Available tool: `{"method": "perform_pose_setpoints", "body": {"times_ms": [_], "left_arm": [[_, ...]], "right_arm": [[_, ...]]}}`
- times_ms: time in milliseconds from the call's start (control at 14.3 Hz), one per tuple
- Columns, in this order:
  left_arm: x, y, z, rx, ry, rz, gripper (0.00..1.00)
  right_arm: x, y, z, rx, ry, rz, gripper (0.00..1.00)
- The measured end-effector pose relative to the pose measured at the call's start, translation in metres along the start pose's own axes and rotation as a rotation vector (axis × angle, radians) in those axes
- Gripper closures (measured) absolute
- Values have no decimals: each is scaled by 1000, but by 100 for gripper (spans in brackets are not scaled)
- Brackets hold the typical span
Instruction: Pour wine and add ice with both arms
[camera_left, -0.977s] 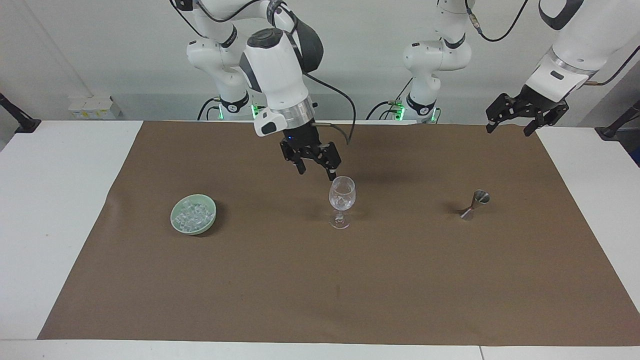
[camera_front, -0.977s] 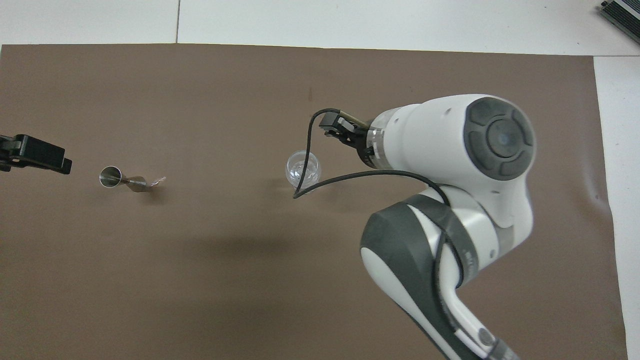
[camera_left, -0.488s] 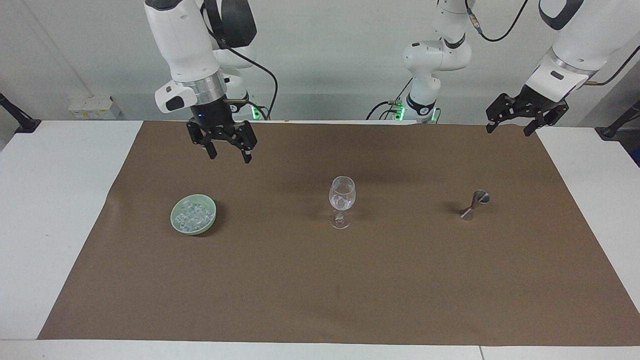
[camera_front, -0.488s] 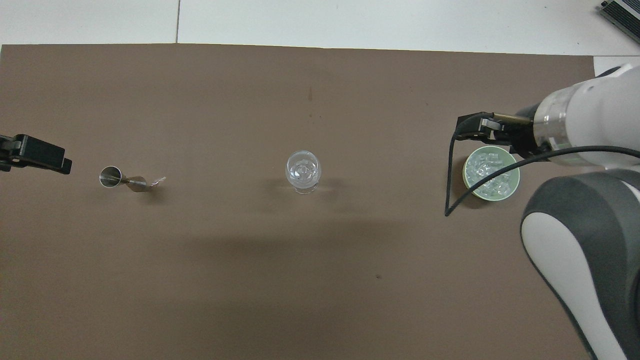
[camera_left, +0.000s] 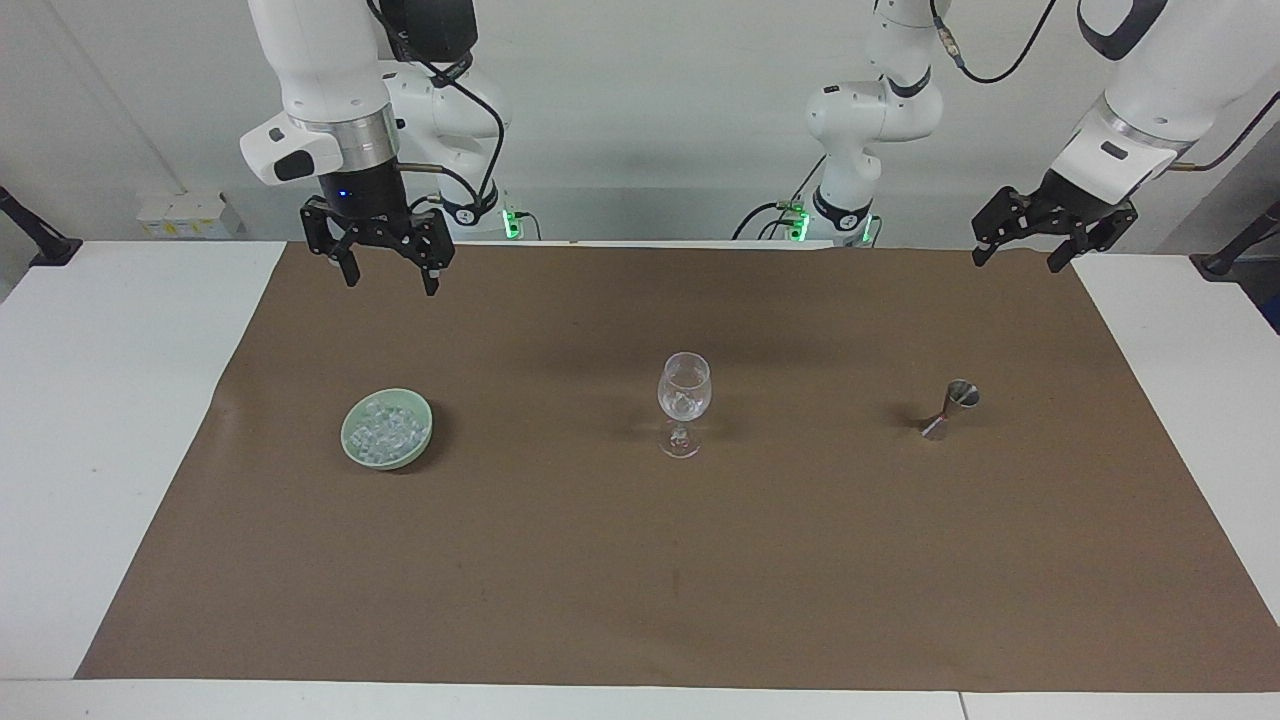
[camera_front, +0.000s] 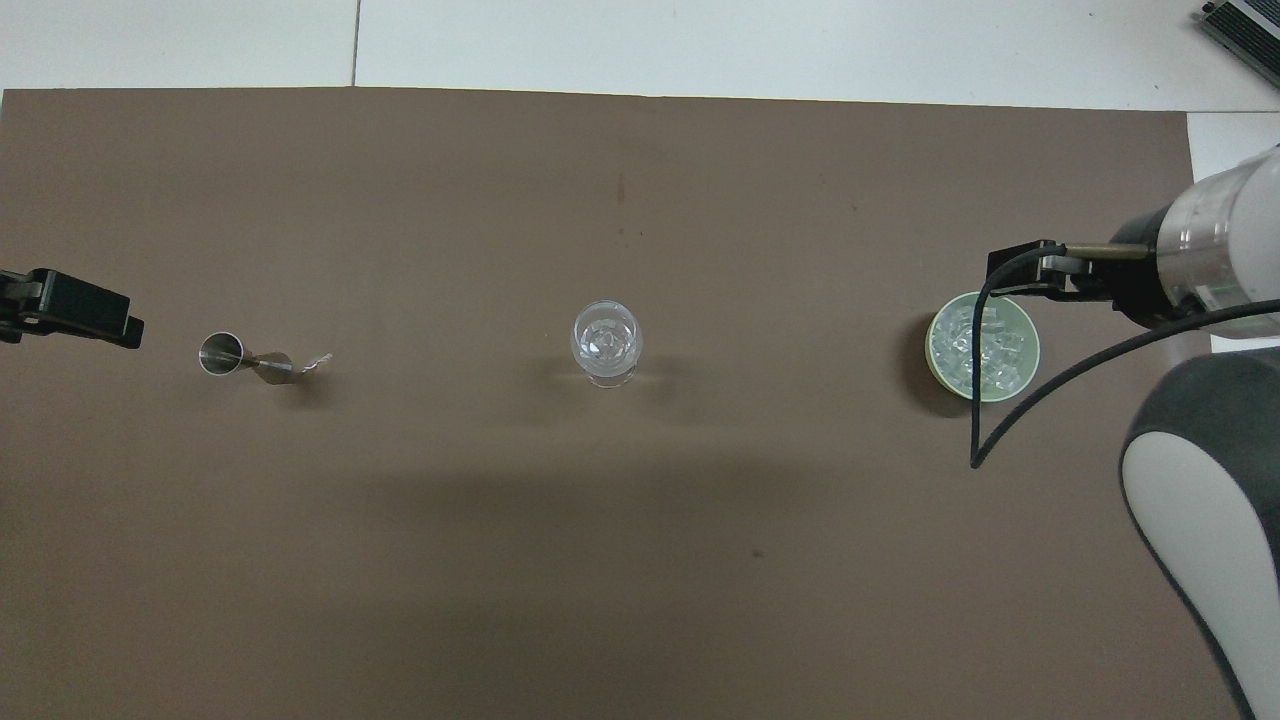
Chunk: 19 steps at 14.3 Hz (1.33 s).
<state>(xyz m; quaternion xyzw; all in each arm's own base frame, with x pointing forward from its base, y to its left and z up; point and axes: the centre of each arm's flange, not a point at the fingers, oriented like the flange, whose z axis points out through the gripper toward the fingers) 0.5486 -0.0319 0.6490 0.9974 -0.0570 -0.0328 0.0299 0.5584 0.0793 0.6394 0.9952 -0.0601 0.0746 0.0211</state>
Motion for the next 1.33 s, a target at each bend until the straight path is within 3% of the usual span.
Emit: {"method": "perform_pose_setpoints", "body": {"times_ms": [488,977,1326], "left_arm": [[0,0,0,0,0,0,0],[0,0,0,0,0,0,0],[0,0,0,0,0,0,0]], "right_arm": [[6,15,0,2,-2,-2,0],[-4,33,10,-21,-102,-31,0],[-10,29,19,-25,-121,-40,0]]}}
